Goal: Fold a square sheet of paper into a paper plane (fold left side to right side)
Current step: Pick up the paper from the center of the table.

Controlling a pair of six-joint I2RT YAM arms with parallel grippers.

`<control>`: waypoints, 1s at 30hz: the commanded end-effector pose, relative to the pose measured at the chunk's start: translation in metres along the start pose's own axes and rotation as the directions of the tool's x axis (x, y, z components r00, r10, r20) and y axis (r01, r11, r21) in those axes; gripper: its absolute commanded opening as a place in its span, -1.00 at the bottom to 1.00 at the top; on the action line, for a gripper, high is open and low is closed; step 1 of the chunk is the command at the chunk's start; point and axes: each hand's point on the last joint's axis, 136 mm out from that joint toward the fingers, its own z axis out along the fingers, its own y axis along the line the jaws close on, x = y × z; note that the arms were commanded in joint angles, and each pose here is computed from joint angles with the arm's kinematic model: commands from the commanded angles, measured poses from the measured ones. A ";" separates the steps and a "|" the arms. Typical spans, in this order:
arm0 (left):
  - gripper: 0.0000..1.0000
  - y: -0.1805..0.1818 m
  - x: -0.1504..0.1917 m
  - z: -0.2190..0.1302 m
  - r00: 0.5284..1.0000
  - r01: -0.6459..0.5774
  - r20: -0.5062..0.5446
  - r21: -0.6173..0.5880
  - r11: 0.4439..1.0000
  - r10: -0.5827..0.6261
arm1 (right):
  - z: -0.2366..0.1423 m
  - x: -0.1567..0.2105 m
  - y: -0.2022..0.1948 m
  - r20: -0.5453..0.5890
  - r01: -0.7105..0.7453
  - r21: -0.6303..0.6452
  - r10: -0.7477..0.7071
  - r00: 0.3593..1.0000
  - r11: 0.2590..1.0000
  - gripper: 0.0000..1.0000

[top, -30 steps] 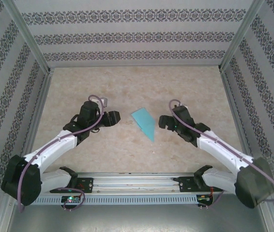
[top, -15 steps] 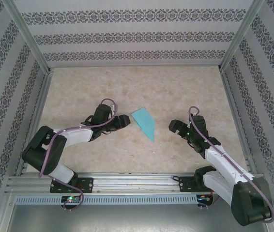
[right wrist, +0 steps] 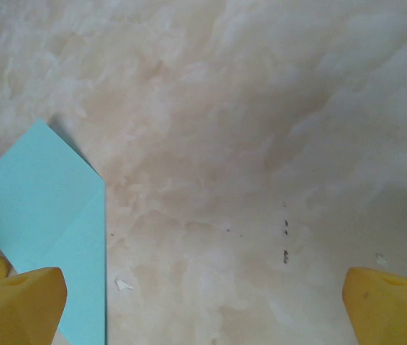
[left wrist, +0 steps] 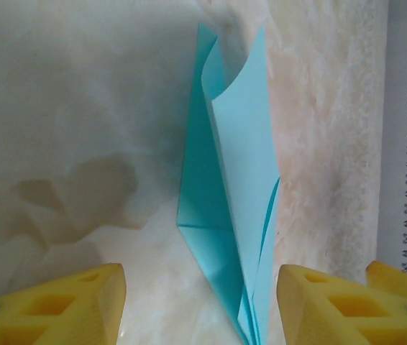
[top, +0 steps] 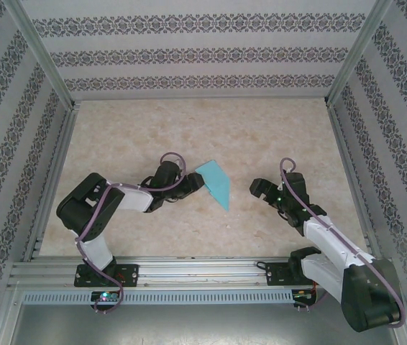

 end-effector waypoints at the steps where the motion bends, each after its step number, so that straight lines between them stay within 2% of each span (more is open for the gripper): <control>1: 0.16 -0.021 -0.014 0.014 0.998 -0.008 0.062 0.063 0.998 0.005 | 0.002 0.005 -0.006 -0.007 -0.023 -0.001 0.023 1.000 1.000 0.96; 6: 0.15 -0.018 -0.017 0.028 0.999 -0.004 0.053 0.053 0.999 0.001 | 0.002 0.005 -0.007 -0.006 -0.026 -0.001 0.026 1.000 1.000 0.96; 9: 0.05 -0.019 -0.016 0.037 0.999 -0.003 0.036 0.059 0.998 0.001 | 0.001 0.005 -0.007 -0.003 -0.025 -0.001 0.025 1.000 1.000 0.96; 11: -0.07 -0.019 -0.016 0.041 1.000 -0.004 0.026 0.061 0.998 0.003 | 0.002 0.006 -0.009 -0.004 -0.028 0.002 0.028 1.000 1.000 0.96; 17: -0.61 -0.021 -0.016 0.045 0.999 -0.046 0.017 0.058 0.997 0.045 | 0.002 0.006 -0.007 -0.016 -0.023 -0.012 0.023 1.000 1.000 0.96; 22: -0.99 -0.029 -0.018 0.036 0.993 -0.116 0.012 0.083 0.990 0.115 | 0.000 -0.001 0.005 -0.025 -0.037 -0.109 0.035 0.999 0.993 0.96; 26: -1.00 -0.041 -0.020 0.026 0.984 -0.177 -0.009 0.135 0.975 0.180 | -0.008 -0.019 0.023 0.010 -0.018 -0.219 0.021 1.000 0.976 0.96; 30: -1.00 -0.051 -0.021 0.013 0.973 -0.224 -0.018 0.200 0.954 0.232 | -0.011 -0.031 0.033 0.031 0.003 -0.274 0.006 0.999 0.962 0.96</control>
